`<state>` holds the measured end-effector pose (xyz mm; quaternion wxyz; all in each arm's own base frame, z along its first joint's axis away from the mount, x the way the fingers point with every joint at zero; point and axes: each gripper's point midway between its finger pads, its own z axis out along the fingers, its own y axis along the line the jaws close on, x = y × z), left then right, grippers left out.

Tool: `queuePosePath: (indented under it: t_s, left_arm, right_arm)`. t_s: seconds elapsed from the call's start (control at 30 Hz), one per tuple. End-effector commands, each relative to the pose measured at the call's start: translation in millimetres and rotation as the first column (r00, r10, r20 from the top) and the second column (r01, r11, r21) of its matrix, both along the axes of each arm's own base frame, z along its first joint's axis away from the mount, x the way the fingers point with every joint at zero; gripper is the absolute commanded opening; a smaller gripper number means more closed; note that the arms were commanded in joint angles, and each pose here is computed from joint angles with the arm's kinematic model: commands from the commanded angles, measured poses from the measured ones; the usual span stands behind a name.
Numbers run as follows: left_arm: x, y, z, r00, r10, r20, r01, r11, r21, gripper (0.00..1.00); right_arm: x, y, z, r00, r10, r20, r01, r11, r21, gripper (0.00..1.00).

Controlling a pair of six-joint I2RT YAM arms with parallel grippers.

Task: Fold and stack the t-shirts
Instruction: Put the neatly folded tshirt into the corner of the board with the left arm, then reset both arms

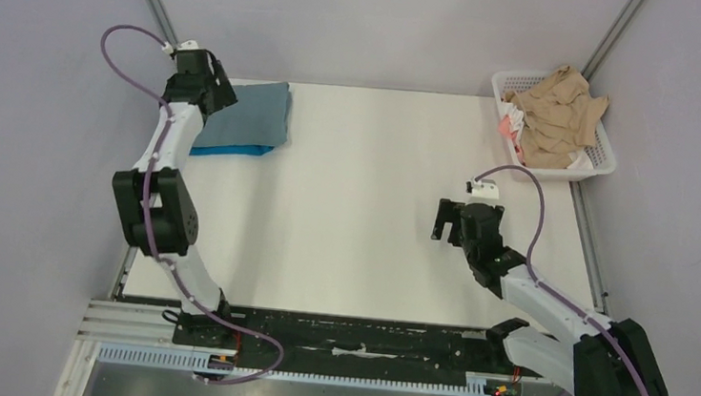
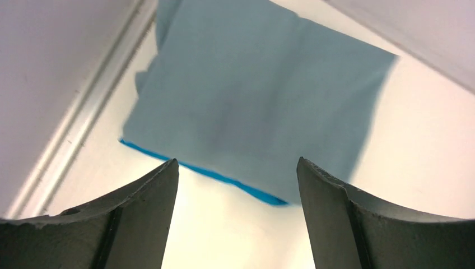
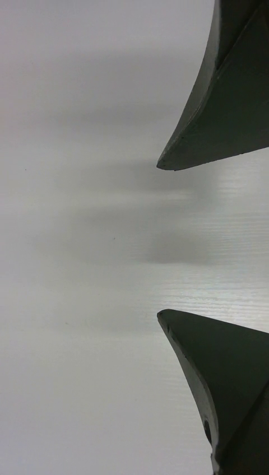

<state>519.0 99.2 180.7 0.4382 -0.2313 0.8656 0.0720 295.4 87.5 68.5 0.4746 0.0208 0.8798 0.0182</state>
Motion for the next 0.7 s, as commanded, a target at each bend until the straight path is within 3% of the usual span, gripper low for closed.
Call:
queuePosePath:
  t_s: [0.0, 0.17, 0.33, 0.47, 0.67]
  left_arm:
    - [-26, -60, 35, 0.979, -0.046, 0.2, 0.094, 0.968, -0.233, 0.83]
    - [-107, -143, 12, 0.948, -0.237, 0.212, 0.279, 0.939, -0.202, 0.83]
    - [-196, -190, -24, 0.919, -0.336, 0.207, 0.378, 0.9, -0.217, 0.84]
    - [-240, -194, -38, 0.904, -0.342, 0.257, 0.405, 0.877, -0.259, 0.84]
    - [-262, -168, -41, 0.925, -0.251, 0.284, 0.319, 0.92, -0.227, 0.84]
  right_arm:
    - [-12, -7, 4, 0.999, -0.029, 0.046, 0.027, 0.998, 0.051, 0.98]
    - [-26, -12, -1, 0.996, -0.047, 0.082, 0.039, 0.995, 0.095, 0.98]
    - [-39, -19, -13, 0.996, -0.062, 0.07, 0.055, 0.993, 0.105, 0.98]
    - [-44, -28, -18, 0.99, -0.111, 0.09, 0.1, 0.989, 0.112, 0.98]
    - [-42, -42, -5, 0.97, -0.187, 0.158, 0.169, 0.978, 0.121, 0.98]
